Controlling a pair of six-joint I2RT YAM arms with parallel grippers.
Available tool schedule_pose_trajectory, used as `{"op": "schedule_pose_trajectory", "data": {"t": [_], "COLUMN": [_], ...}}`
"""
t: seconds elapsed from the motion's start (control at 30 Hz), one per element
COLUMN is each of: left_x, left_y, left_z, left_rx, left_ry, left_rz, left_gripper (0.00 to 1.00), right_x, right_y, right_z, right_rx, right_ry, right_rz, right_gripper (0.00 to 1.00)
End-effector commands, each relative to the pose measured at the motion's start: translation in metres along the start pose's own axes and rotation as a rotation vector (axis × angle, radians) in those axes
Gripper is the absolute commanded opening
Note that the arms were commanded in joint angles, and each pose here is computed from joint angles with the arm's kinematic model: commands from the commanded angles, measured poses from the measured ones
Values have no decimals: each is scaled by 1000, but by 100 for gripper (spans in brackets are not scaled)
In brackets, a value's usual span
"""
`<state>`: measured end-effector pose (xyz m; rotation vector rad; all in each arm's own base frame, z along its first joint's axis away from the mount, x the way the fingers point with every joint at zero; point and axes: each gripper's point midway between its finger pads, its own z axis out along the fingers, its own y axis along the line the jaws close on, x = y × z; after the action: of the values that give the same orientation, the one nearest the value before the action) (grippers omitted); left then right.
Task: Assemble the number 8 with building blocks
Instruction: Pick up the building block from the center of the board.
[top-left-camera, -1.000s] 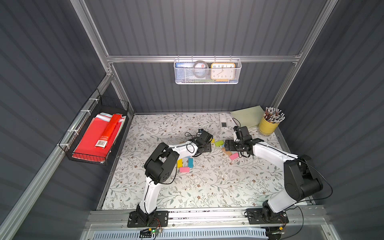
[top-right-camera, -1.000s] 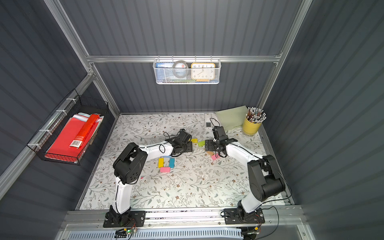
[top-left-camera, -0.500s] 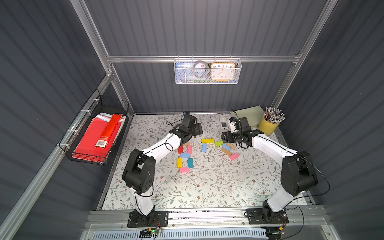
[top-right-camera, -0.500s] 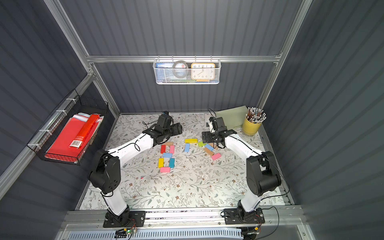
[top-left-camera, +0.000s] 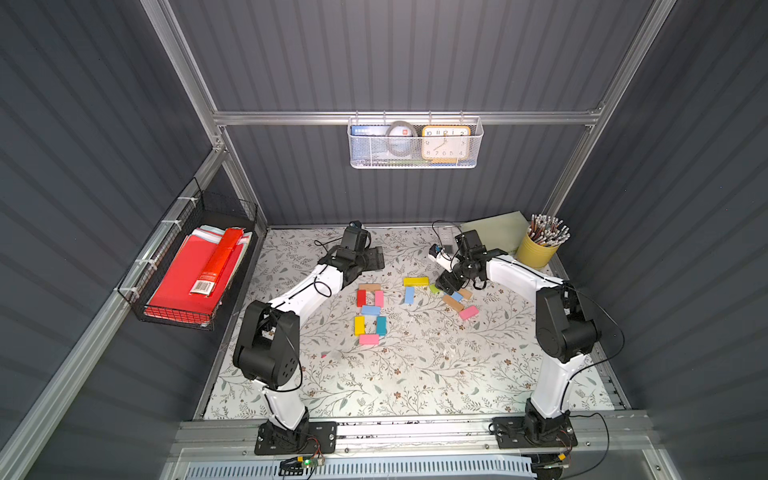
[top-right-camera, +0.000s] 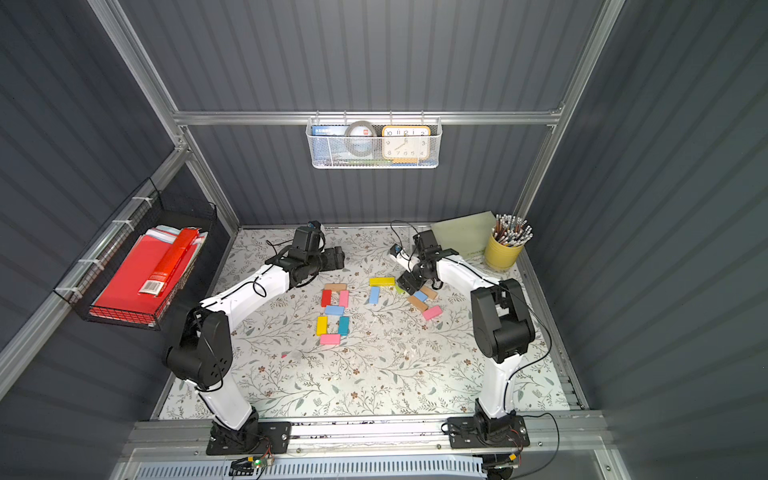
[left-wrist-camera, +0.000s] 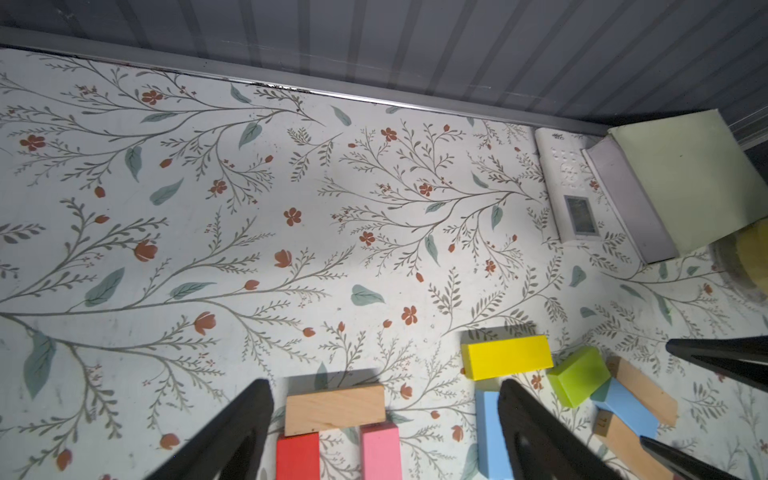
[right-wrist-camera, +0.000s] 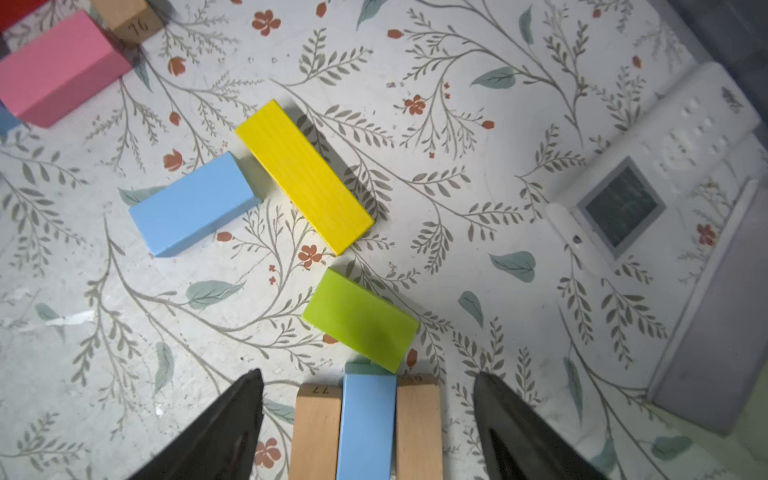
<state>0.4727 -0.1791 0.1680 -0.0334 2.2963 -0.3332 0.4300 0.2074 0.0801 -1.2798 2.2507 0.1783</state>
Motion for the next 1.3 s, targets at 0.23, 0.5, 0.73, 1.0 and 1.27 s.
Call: {"op": "schedule_pose_trajectory", "data": {"t": [0.23,0.5,0.73,1.0,1.27], "left_x": [-1,16,25,30,32], "left_y": [15,23,29,32,34], "left_z": [-5,7,10,12,14], "left_rx": [-15,-18,-38,-47,-56], "left_ry": [-20,-7,2,13,20], "left_rz": [101,116,130,136,135], "left_gripper": [89,89,89,89,89], "right_x": [-2,6,3,13,22], "right_y": [-8,2,3,8,9], "right_z": [18,29,38,49,56], "right_rx": [-46,-121,-137,-170,-174], "right_ry": [2,-7,-23,3,31], "right_rz": [-235,-242,-249,-251,-243], "right_gripper": [85,85,87,87,75]}}
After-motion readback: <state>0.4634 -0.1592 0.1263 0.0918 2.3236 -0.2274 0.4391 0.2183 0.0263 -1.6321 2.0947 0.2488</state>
